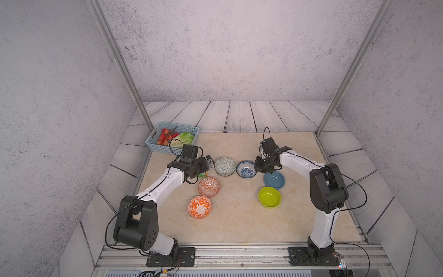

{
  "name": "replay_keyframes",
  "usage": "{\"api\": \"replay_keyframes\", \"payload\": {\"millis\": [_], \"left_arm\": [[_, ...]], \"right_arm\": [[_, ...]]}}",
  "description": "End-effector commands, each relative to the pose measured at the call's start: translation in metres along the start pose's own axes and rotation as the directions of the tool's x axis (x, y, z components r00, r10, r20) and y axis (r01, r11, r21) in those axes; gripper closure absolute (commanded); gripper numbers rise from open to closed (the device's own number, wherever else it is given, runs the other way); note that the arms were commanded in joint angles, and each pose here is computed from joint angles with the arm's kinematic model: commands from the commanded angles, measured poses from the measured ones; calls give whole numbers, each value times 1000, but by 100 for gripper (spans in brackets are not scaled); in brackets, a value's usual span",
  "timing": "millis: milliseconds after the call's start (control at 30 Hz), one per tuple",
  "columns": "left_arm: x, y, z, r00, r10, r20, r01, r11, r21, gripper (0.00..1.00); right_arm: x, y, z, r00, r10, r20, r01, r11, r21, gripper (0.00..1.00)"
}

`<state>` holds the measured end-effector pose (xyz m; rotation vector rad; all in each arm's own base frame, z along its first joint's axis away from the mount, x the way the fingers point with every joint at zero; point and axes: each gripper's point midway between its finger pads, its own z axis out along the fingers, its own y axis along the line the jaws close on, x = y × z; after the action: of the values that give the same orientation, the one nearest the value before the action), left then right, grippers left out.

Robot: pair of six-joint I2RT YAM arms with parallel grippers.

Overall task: Stack the bowls
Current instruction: Move the bowl to the center of the board.

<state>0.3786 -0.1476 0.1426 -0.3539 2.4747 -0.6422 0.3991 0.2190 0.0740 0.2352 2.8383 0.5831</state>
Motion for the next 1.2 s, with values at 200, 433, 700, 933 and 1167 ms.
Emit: {"api": "replay_keyframes", "payload": {"millis": [200,433,700,933,1167], "left_arm": [[-2,5,-2,1000,-4,6,4,1000,-14,0],[-1,5,-2,1000,-5,6,5,1000,-14,0],[-1,4,-3,1000,-6,9,6,1000,-7,0],[-2,3,-3,1000,-4,17,4,1000,5,0],[-2,3,-3,1000,-9,16,9,1000,15,0]], "right_arm": [[2,-3,5,1000,3,-19,-2,1000,28,82],[-2,-4,-3,1000,2,7,-2,999,40,63],[-31,-5,-46,991,-4,136,-5,998,68,57],[-68,-42,-76,974,83,210,-115,983,143,55],[-109,-79,-96,937,134,322,-216,947,237,51]]}}
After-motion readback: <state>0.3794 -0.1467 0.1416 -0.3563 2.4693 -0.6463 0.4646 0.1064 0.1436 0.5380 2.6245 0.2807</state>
